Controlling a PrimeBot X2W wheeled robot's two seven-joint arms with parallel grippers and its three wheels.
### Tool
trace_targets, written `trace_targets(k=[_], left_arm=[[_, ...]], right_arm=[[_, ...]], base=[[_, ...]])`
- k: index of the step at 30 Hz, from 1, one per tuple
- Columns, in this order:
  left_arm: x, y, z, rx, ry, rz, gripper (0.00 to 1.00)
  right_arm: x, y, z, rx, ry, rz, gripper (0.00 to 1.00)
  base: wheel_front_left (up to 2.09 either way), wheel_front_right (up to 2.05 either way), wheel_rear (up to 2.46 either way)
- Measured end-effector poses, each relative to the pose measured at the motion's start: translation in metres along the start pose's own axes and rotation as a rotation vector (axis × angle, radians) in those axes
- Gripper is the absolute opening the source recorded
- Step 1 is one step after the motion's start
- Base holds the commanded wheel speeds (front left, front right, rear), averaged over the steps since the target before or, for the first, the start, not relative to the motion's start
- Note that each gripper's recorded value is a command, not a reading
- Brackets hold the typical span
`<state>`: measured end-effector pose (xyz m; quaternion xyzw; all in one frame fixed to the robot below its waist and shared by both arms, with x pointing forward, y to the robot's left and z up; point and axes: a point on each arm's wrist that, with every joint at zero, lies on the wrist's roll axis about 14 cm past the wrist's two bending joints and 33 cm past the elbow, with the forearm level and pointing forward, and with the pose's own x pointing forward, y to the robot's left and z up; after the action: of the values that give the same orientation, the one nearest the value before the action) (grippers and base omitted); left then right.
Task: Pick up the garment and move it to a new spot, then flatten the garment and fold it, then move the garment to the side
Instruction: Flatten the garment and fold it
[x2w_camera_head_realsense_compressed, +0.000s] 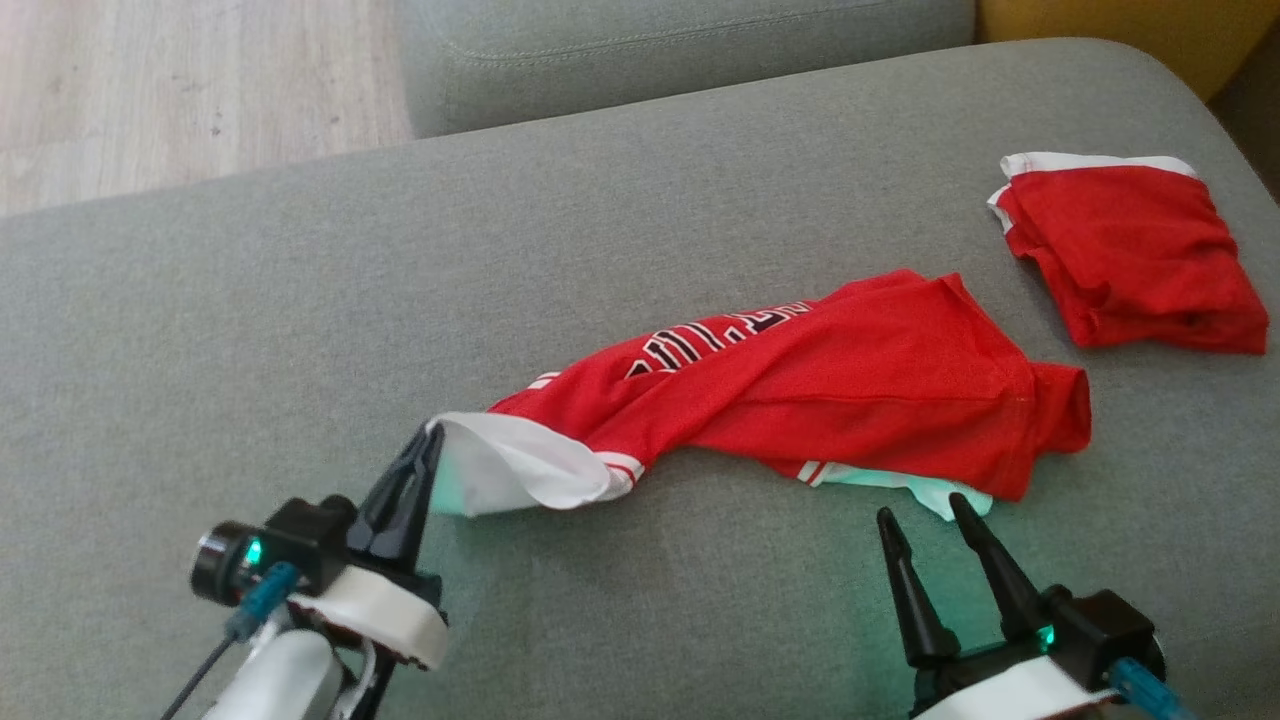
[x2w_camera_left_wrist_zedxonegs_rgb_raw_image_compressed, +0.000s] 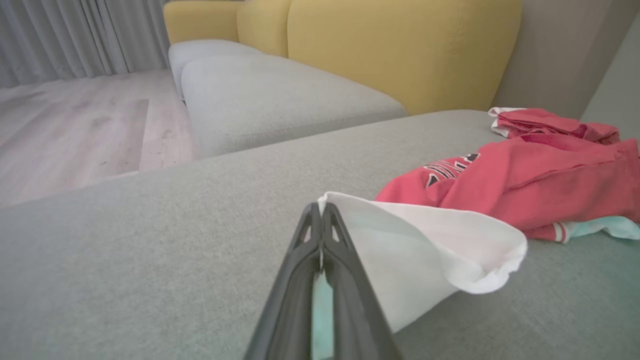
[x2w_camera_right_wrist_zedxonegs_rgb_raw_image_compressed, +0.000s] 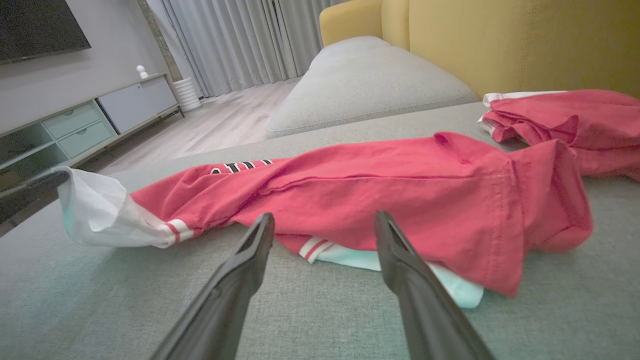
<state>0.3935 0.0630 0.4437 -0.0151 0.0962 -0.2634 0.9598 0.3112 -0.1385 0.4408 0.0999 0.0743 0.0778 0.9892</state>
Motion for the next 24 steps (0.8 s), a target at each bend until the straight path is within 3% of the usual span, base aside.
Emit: trace_targets(k=[11,24], left_arm=[[-0.005,0.038,0.023,0.042,-0.075,0.109,0.00],[-0.008,0.069,0.026,0.059,-0.083,0.197,0.00]], right_arm=[[-0.003,-0.046,-0.015,-0.048,0.058,-0.143,1.00],[0.034,-0.085,-0.005,-0.018,0.046,-0.241,1.00]], base=[[0.00,0.00,0.00],[0.00,0.00,0.00]])
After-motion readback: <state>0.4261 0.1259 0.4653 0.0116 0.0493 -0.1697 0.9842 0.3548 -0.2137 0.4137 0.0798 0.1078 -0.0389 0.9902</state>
